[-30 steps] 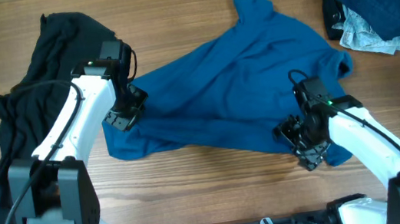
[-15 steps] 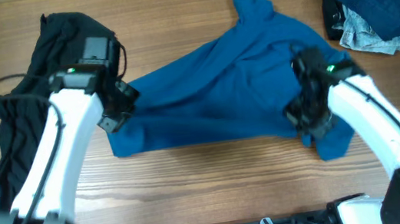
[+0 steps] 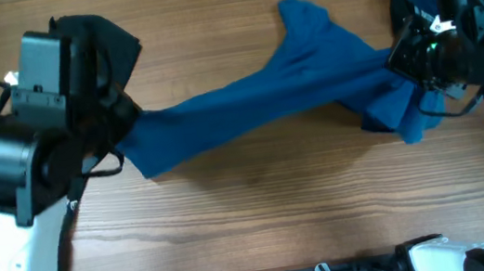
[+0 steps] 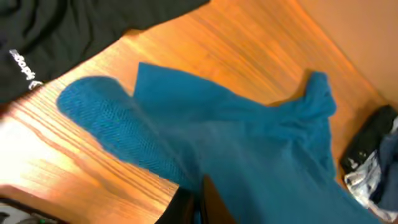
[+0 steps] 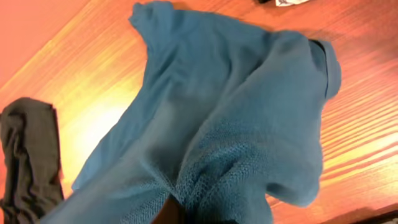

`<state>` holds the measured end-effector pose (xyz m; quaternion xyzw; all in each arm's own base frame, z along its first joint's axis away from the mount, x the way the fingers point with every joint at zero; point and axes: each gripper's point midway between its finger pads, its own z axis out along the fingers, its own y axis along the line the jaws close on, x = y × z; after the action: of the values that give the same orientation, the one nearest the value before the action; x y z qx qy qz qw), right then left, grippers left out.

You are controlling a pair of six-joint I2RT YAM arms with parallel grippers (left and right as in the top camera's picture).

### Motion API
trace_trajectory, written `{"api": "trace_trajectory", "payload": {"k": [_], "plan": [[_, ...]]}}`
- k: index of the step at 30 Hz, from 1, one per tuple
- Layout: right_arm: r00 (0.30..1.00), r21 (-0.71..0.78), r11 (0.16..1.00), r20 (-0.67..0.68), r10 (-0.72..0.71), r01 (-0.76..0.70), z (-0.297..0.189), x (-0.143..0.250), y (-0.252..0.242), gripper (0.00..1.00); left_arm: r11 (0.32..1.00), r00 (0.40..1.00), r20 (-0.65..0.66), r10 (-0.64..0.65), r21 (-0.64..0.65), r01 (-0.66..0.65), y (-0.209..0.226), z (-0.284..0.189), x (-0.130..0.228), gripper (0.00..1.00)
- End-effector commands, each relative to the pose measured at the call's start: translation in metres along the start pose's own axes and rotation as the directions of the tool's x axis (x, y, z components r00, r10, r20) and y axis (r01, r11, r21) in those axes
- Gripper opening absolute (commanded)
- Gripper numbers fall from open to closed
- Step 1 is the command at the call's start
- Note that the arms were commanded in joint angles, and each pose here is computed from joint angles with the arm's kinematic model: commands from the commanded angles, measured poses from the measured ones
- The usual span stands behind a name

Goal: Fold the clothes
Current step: 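Lift the shirt with both grippers and pull it taut upward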

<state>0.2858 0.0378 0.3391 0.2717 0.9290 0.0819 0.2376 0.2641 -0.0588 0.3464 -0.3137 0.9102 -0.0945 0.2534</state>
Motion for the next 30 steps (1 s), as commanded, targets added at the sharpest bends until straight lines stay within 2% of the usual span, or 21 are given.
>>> {"api": "trace_trajectory", "payload": {"k": [1, 6, 9, 11, 14, 16, 18, 20, 21, 23, 25, 28, 30], "plan": [[0.996, -0.069, 0.997, 0.085, -0.038, 0.044, -0.033, -0.004, 0.001, 0.04, 1.000, 0.995, 0.103, 0.010, -0.019, -0.008, 0.004, -0.025, -0.006, 0.04], [0.979, -0.155, 0.986, 0.198, -0.036, 0.068, -0.077, -0.007, 0.001, 0.04, 0.998, 0.980, 0.197, 0.029, 0.046, -0.039, -0.006, -0.053, 0.001, 0.04], [0.979, -0.159, 0.985, 0.203, -0.033, 0.066, -0.079, -0.007, 0.000, 0.04, 0.998, 0.977, 0.213, 0.013, 0.059, -0.026, -0.008, -0.057, 0.002, 0.04], [0.979, -0.130, 0.990, 0.203, -0.031, 0.058, -0.067, -0.017, 0.004, 0.05, 1.000, 0.965, 0.264, -0.012, 0.019, 0.007, -0.005, -0.054, -0.008, 0.04], [0.976, -0.135, 0.989, 0.214, -0.033, 0.063, -0.029, -0.050, 0.036, 0.08, 0.996, 0.941, 0.334, -0.060, -0.047, 0.080, -0.011, -0.027, -0.045, 0.04], [0.973, -0.148, 0.987, 0.227, -0.032, 0.067, 0.010, -0.078, 0.064, 0.08, 0.990, 0.920, 0.384, -0.081, -0.074, 0.118, -0.020, 0.002, -0.084, 0.04], [0.957, -0.219, 0.964, 0.276, -0.084, 0.148, 0.051, -0.111, 0.106, 0.07, 0.993, 0.897, 0.438, -0.056, -0.069, 0.096, -0.038, 0.036, -0.129, 0.04], [0.941, -0.297, 0.934, 0.323, -0.098, 0.200, 0.058, -0.128, 0.131, 0.07, 0.998, 0.869, 0.494, -0.038, -0.028, 0.059, -0.054, 0.049, -0.160, 0.04], [0.928, -0.311, 0.926, 0.361, -0.090, 0.211, 0.049, -0.138, 0.135, 0.07, 1.000, 0.839, 0.544, -0.023, 0.002, 0.026, -0.063, 0.042, -0.177, 0.04], [0.879, -0.309, 0.912, 0.466, -0.102, 0.270, -0.003, -0.158, 0.129, 0.07, 0.998, 0.775, 0.632, -0.016, 0.059, -0.027, -0.075, 0.002, -0.196, 0.04], [0.848, -0.295, 0.903, 0.515, -0.127, 0.314, -0.046, -0.156, 0.120, 0.07, 0.996, 0.754, 0.656, -0.034, 0.087, -0.030, -0.073, -0.029, -0.197, 0.04], [0.860, -0.247, 0.923, 0.490, -0.143, 0.294, -0.065, -0.137, 0.097, 0.07, 0.996, 0.767, 0.641, -0.019, 0.076, -0.038, -0.060, -0.049, -0.182, 0.04], [0.890, -0.190, 0.945, 0.425, -0.164, 0.266, -0.055, -0.123, 0.079, 0.08, 0.999, 0.827, 0.561, 0.032, 0.004, -0.041, -0.043, -0.036, -0.160, 0.04]]}}
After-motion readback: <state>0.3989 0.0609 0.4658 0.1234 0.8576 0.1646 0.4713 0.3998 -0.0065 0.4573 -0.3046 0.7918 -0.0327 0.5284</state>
